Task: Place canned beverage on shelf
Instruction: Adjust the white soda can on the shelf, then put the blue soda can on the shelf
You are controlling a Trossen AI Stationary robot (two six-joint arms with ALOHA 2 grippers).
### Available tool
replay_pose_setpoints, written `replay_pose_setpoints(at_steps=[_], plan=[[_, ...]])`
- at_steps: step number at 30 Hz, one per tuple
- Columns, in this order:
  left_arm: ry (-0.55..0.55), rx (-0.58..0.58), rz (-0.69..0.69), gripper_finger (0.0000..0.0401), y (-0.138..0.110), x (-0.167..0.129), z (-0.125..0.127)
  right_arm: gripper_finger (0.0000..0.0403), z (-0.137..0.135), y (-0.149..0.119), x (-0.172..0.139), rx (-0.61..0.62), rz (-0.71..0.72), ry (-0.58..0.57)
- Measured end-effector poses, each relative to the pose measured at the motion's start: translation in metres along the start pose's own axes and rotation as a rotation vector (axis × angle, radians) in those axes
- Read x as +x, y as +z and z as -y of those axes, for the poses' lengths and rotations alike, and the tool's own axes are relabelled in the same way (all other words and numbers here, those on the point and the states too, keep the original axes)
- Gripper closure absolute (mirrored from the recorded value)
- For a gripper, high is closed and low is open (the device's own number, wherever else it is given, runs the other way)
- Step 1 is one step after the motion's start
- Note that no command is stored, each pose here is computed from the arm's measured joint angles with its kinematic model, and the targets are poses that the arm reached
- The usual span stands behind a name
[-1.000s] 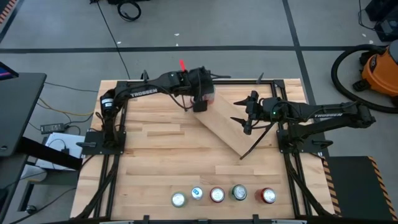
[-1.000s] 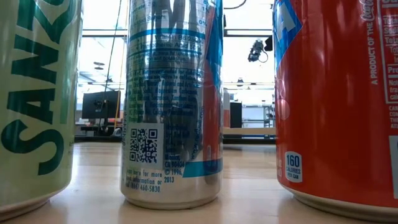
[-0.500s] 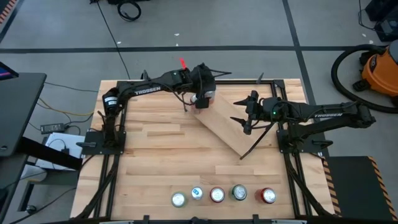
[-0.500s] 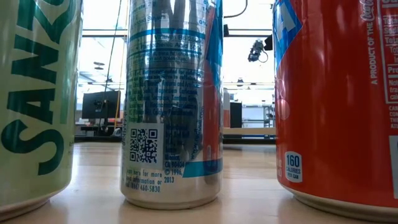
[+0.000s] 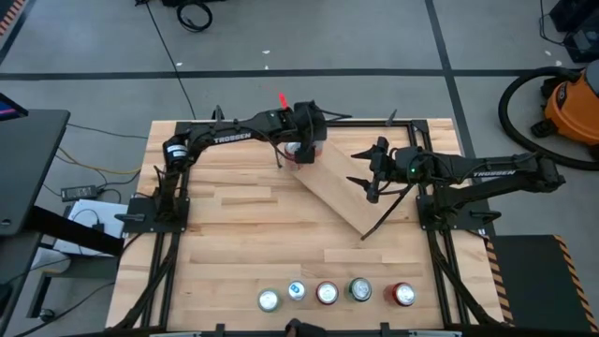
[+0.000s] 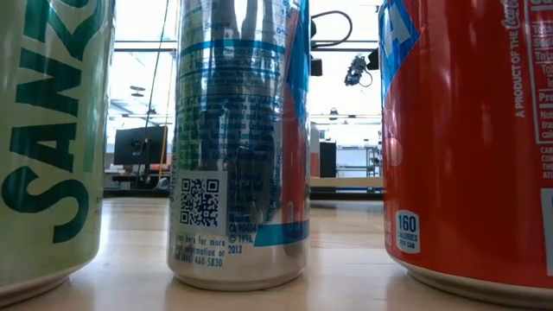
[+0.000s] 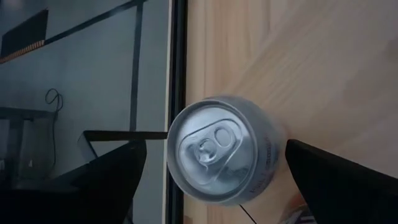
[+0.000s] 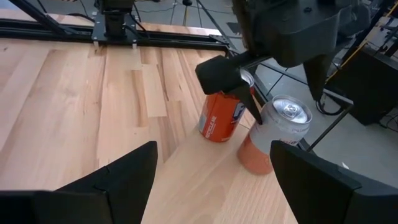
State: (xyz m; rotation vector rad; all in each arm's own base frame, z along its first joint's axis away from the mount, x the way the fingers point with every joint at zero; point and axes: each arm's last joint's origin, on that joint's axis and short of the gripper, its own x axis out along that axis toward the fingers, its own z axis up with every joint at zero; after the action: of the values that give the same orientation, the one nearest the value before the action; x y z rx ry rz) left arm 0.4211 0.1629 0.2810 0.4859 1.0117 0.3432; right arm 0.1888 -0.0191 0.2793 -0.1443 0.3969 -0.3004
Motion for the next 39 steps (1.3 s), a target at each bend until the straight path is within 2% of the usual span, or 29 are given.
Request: replay_pose_setpoints(at_steps=[19, 26, 35, 39], plan=[[0.076, -0.008, -0.022, 0.0005, 0.001, 0.0, -0.003, 0.008, 0.0, 0.0, 0.0, 0.0, 0.0, -0.001], [0.052, -0.024, -0.003, 0.0005, 0.004, -0.003, 0.001, 0.008, 0.0, 0.0, 0.0, 0.0, 0.0, -0.001], [0.056, -0.047, 0.07, 0.0005, 0.012, -0.048, -0.002, 0.008, 0.0, -0.001, 0.0, -0.002, -0.008, -0.001], [-0.016, -0.064, 0.035, 0.0005, 0.006, -0.071, 0.002, 0.008, 0.0, -0.001, 0.0, -0.003, -0.01, -0.001]])
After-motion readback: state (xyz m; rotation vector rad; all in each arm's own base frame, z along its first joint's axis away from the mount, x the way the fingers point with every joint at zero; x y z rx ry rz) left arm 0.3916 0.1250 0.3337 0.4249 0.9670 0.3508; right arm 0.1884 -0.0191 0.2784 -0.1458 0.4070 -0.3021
